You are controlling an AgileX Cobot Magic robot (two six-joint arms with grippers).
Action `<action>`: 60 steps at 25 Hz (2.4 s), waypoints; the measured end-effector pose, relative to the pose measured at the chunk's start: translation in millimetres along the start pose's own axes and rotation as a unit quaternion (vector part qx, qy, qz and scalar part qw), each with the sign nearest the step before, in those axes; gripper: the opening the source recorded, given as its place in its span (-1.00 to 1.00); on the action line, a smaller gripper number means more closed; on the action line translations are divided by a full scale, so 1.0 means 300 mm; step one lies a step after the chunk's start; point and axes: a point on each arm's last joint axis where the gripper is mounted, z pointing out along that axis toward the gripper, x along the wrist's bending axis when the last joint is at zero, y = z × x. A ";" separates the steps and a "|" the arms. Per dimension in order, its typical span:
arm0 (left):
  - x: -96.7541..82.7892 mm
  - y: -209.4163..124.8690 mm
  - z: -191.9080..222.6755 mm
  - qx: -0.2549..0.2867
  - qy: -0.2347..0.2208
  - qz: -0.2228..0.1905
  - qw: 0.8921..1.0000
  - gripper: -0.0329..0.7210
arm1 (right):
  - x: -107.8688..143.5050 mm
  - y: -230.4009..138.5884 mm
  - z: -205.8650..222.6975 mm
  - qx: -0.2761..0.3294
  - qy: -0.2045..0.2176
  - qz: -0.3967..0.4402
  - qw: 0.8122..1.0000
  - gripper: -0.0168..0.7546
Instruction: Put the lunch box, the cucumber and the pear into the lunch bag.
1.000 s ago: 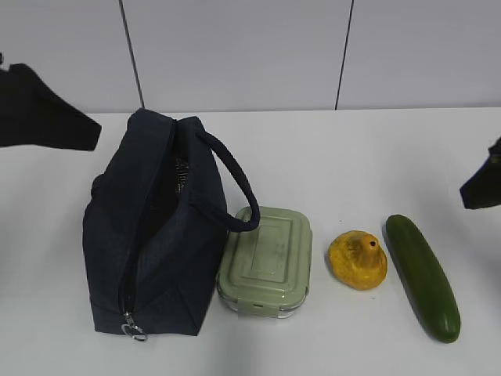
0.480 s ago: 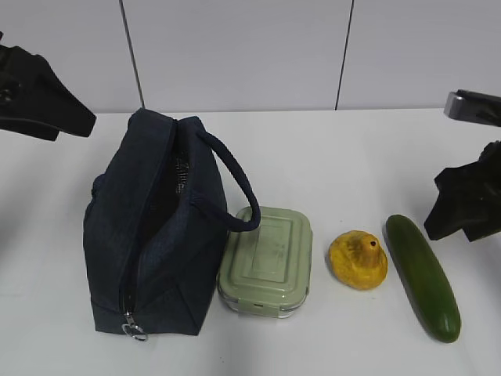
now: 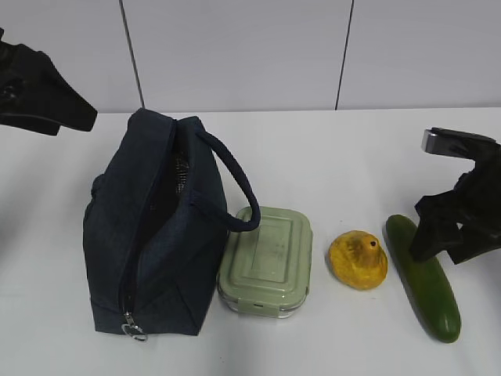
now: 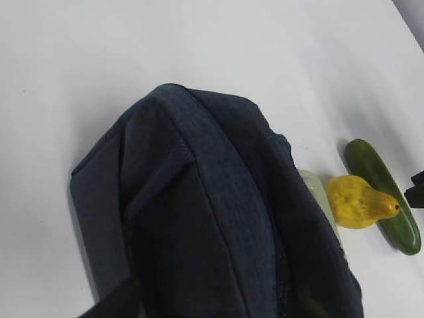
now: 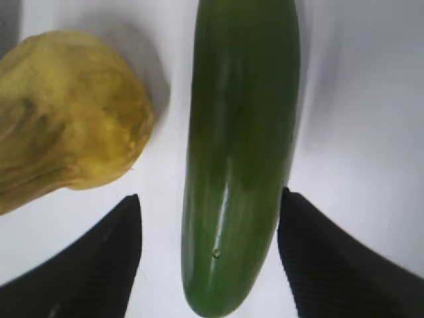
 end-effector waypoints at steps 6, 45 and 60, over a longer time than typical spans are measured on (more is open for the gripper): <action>0.000 0.001 0.000 -0.001 0.001 0.000 1.000 0.17 | -0.009 0.011 0.039 0.002 0.009 -0.003 1.000 0.55; -0.043 -0.010 0.110 0.058 -0.027 0.015 0.998 0.15 | -0.028 0.058 0.063 -0.027 -0.003 -0.009 1.000 0.06; -0.001 -0.034 0.199 0.124 0.007 0.015 0.992 -0.85 | 0.289 0.197 -0.258 -0.209 0.148 -0.133 0.957 0.06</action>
